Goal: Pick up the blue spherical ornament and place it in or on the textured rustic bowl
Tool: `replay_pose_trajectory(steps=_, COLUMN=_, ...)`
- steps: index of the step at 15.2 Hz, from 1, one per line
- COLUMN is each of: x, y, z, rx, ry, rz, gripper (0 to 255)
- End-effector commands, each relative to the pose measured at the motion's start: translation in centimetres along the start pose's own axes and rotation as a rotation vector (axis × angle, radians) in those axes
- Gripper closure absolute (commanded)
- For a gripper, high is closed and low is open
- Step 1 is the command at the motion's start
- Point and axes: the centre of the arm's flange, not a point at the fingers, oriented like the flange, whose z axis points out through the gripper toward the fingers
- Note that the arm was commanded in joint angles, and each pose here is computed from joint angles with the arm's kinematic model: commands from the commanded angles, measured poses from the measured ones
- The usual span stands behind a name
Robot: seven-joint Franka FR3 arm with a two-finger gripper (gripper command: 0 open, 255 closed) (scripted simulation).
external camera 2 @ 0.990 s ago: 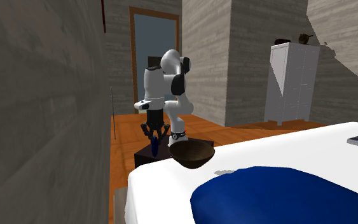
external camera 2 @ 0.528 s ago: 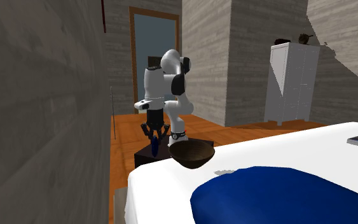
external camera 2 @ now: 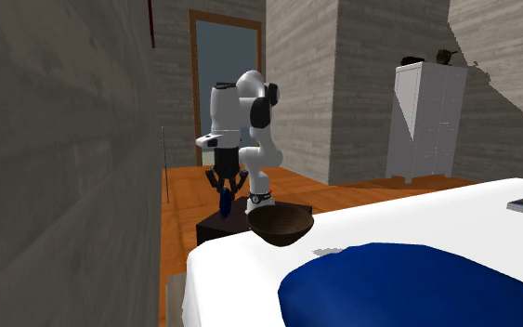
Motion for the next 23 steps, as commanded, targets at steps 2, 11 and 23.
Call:
replay_pose_trajectory(steps=2, x=0.0, y=0.1, z=-1.6, rx=0.000, ry=0.000, rz=0.000, gripper=255)
replay_pose_trajectory(steps=11, x=-0.2, y=0.2, z=-6.4, rx=0.000, ry=0.000, rz=0.000, gripper=255)
replay_pose_trajectory(steps=23, x=0.6, y=-2.2, z=-11.5, rx=0.000, ry=0.000, rz=0.000, gripper=255)
